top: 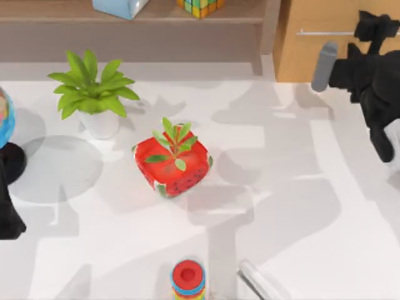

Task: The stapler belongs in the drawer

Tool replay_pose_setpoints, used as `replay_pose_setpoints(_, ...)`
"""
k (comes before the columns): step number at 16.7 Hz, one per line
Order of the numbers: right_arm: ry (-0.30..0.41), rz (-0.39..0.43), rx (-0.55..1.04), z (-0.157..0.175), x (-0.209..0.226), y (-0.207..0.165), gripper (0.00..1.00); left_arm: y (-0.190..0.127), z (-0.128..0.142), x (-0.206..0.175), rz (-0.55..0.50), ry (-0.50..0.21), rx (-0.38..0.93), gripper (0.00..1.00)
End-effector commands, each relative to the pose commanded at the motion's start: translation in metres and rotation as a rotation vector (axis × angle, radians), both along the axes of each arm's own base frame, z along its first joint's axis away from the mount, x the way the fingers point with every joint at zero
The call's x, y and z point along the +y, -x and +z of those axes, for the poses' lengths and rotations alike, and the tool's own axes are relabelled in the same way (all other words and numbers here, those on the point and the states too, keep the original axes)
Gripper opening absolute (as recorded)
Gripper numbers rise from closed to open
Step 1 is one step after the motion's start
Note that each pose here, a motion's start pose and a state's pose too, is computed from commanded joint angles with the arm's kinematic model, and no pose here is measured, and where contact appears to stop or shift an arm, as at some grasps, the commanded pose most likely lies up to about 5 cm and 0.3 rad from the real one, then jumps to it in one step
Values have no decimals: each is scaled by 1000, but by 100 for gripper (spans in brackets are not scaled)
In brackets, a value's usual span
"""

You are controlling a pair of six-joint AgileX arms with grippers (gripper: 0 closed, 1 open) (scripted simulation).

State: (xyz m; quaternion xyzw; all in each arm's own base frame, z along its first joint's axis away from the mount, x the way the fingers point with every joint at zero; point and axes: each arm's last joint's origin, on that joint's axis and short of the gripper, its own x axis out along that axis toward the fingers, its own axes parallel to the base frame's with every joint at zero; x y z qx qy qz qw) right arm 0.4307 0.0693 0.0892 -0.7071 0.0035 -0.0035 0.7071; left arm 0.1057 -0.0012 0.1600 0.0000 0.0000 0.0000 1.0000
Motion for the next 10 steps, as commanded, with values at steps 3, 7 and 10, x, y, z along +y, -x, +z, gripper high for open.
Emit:
replay_pose_setpoints(3, 0, 0, 0, 0, 0, 0, 32, 0, 0, 0, 0, 0, 0, 100)
replay_pose_setpoints(7, 0, 0, 0, 0, 0, 0, 2, 0, 0, 0, 0, 0, 0, 100)
replay_pose_setpoints(10, 0, 0, 0, 0, 0, 0, 0, 0, 0, 0, 0, 0, 0, 100)
